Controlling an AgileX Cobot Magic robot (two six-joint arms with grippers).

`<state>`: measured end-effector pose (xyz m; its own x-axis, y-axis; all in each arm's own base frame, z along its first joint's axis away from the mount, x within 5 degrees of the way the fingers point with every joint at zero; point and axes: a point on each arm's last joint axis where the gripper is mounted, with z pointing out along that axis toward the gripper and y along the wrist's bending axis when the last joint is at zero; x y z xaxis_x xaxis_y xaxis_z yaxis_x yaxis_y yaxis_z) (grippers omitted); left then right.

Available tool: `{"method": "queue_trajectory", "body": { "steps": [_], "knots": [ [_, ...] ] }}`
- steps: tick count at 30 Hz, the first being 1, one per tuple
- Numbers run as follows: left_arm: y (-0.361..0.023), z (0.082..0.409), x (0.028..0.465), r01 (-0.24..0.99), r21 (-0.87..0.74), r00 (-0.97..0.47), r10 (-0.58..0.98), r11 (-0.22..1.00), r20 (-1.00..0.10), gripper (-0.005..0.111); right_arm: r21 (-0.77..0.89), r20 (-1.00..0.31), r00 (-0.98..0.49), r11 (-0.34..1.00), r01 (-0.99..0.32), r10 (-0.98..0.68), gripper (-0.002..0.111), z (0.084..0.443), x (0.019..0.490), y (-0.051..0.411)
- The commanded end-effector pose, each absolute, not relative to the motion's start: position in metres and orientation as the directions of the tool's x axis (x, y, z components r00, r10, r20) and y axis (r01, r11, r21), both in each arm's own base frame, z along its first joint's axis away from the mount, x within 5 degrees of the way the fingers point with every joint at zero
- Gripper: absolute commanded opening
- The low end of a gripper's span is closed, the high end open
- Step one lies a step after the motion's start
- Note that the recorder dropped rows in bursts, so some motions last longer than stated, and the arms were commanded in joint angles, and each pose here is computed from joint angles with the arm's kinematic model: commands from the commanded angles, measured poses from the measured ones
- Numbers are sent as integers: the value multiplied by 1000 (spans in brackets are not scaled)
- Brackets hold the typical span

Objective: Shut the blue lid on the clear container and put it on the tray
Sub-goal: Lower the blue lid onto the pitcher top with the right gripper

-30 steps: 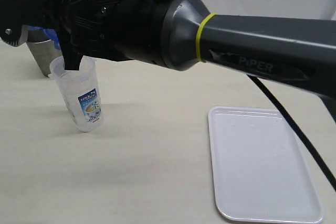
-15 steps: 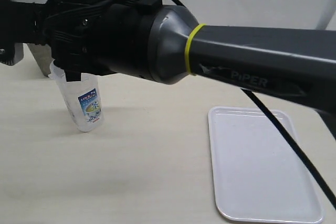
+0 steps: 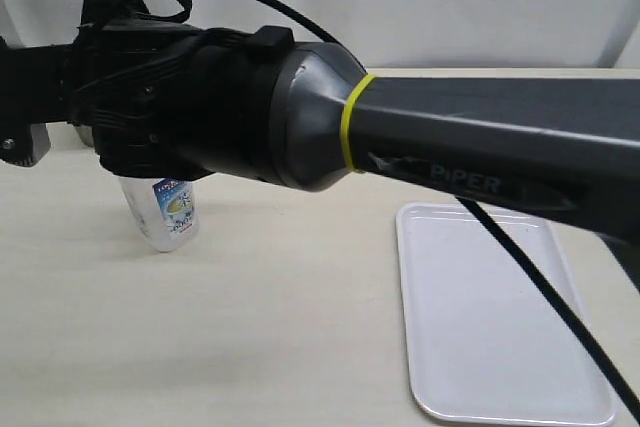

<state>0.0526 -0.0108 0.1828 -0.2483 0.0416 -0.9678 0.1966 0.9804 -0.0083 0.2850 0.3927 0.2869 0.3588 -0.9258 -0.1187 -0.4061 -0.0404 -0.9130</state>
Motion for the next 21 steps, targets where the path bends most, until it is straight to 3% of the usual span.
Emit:
{"method": "queue_trajectory", "body": {
  "steps": [1,21],
  "knots": [
    [-11,183,53,192,-9,-239,37,981,-970,0,-922,-117,368,-37,-386,-923,4,291,283,394],
    [-11,183,53,192,-9,-239,37,981,-970,0,-884,-101,287,-46,-466,-953,4,275,269,392]
  ]
}}
